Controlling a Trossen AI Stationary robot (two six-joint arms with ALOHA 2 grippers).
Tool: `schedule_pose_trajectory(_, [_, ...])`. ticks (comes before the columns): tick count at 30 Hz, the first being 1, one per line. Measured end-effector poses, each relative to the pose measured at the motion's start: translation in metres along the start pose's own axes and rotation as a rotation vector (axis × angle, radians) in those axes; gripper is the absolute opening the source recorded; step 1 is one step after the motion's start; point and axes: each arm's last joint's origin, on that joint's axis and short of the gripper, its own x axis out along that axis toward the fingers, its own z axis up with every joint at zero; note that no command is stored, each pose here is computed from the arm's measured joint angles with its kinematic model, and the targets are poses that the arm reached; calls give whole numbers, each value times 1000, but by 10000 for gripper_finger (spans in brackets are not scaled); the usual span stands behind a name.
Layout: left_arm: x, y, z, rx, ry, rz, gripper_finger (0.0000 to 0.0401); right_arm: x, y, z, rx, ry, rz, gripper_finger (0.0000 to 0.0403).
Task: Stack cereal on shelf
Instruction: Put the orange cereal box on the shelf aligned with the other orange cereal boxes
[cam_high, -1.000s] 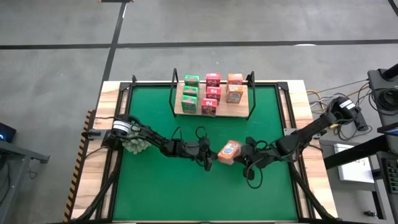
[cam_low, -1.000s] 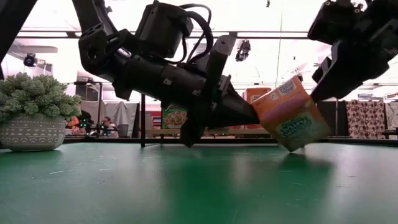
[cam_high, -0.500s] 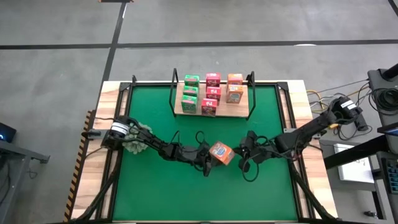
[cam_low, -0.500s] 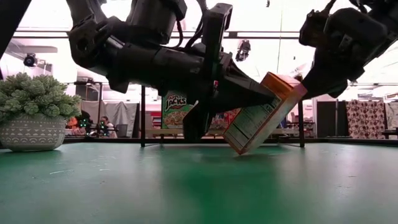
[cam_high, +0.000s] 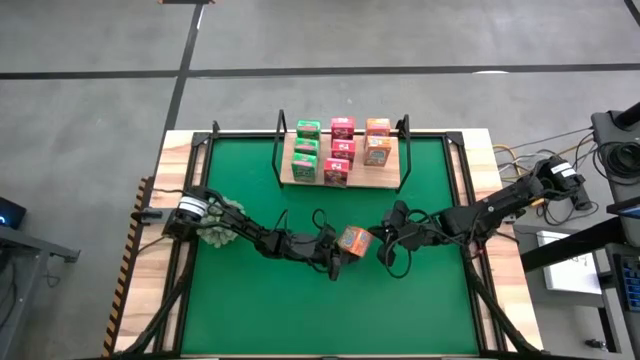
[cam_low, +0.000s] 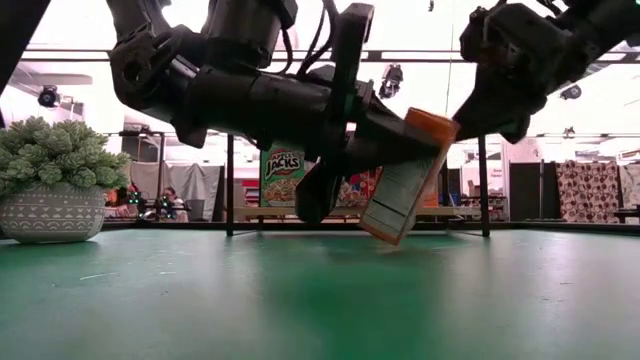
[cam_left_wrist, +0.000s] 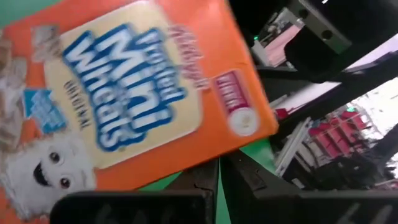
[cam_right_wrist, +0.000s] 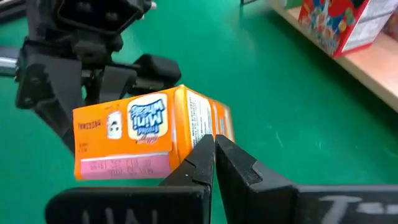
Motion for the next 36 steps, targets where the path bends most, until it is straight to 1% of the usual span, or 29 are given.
schedule_pose_trajectory(4, [0, -1, 1, -13, -7, -9, 0, -1, 2, 7, -2, -9, 1, 9])
schedule_pose_trajectory(14, [-3, 2, 0, -40, -4, -5, 0, 0, 1, 10, 11, -3, -6, 9])
schedule_pose_trajectory(19, [-3, 4, 4, -39, -4, -11, 0, 2, -4, 12, 22, -13, -38, 9])
schedule_pose_trajectory(28, [-8, 4, 13, -28, 16, -44, 0, 3, -7, 13, 31, -19, -55, 9])
schedule_pose_trajectory(36, [-12, 7, 14, -13, 20, -35, 0, 3, -8, 14, 30, -19, -63, 9])
